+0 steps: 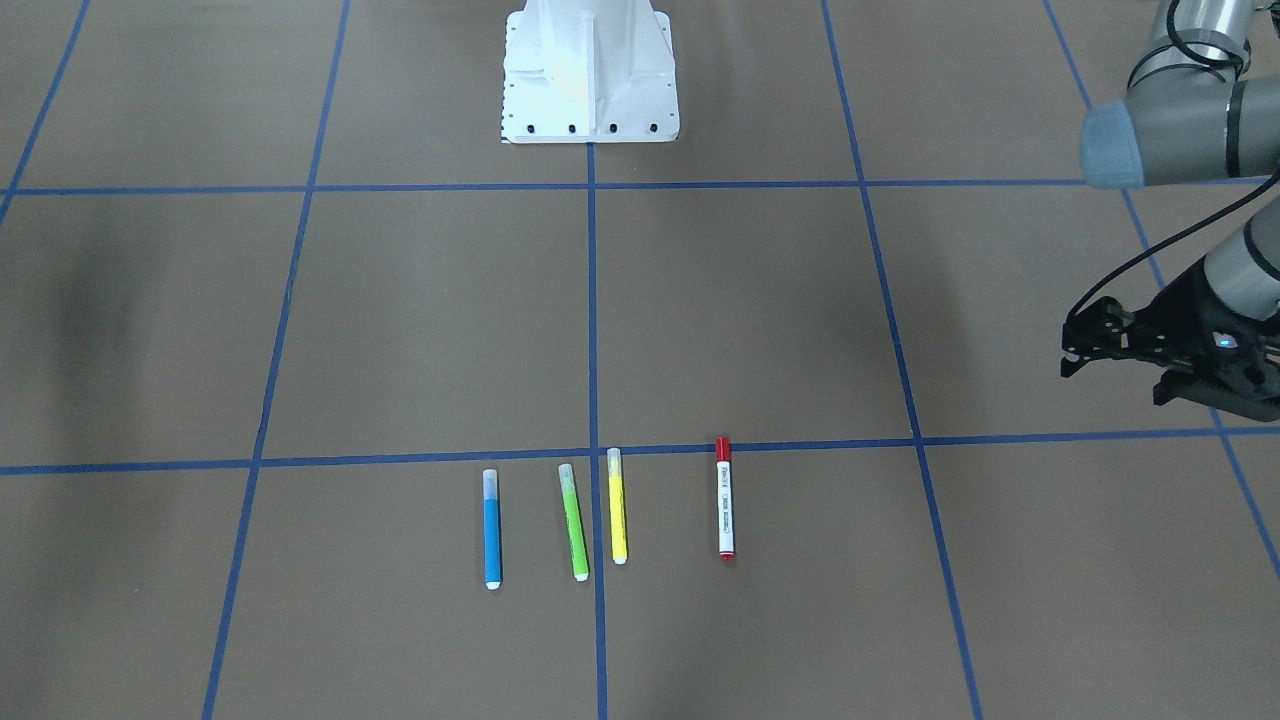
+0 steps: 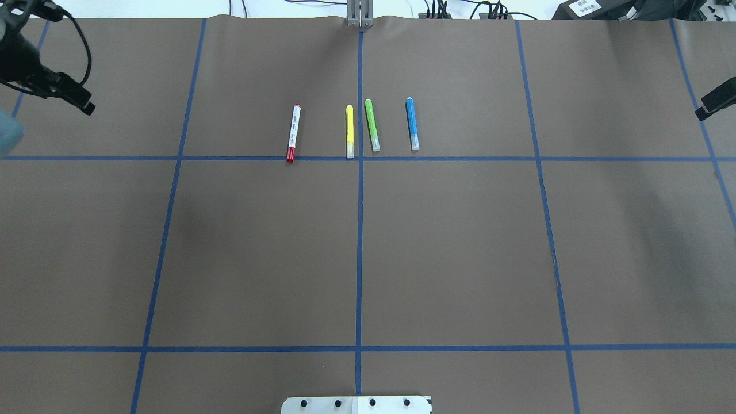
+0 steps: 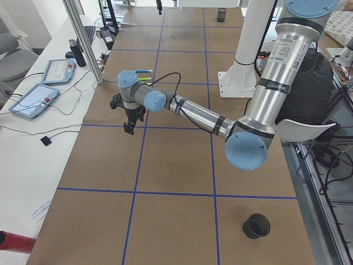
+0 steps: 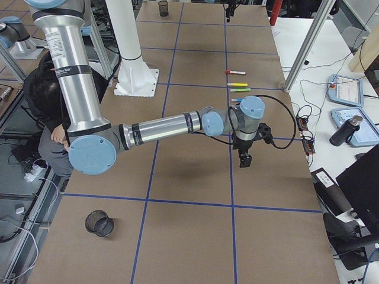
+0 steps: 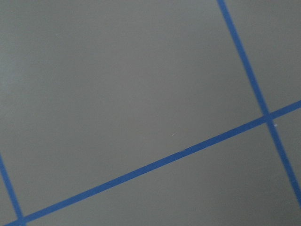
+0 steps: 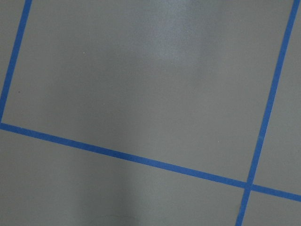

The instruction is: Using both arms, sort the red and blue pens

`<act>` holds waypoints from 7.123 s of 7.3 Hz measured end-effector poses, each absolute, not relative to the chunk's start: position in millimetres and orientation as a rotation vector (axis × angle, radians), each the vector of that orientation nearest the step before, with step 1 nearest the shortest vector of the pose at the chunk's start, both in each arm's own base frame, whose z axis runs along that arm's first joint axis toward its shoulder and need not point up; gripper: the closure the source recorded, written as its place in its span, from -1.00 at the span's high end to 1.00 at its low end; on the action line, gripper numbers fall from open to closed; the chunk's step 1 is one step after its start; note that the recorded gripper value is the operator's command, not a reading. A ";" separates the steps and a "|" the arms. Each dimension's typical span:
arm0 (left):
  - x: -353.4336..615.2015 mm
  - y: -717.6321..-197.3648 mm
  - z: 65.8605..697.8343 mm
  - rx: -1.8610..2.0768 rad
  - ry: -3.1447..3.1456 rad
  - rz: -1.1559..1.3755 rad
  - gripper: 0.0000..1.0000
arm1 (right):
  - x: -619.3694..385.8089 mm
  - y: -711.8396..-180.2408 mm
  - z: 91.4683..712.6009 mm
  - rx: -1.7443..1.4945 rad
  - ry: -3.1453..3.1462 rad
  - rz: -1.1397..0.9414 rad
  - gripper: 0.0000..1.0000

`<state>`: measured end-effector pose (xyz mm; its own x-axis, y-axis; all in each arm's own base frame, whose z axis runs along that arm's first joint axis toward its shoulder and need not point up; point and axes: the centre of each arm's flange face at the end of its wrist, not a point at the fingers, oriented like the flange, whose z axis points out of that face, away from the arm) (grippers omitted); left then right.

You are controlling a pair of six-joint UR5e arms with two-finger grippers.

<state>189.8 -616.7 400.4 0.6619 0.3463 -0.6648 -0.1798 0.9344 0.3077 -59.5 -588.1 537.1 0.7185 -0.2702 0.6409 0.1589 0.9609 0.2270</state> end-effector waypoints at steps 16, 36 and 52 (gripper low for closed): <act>503.0 -670.0 272.7 0.104 0.849 0.235 0.84 | -236.4 -603.4 424.3 0.197 -0.798 -0.241 0.99; 459.3 -663.4 222.7 -0.069 0.858 -0.059 -1.00 | -303.5 -644.0 369.8 0.119 -0.850 -0.112 0.98; 83.3 -591.9 431.4 -0.199 0.699 -0.483 -1.00 | -543.0 -673.8 281.2 0.059 -0.766 -0.021 0.62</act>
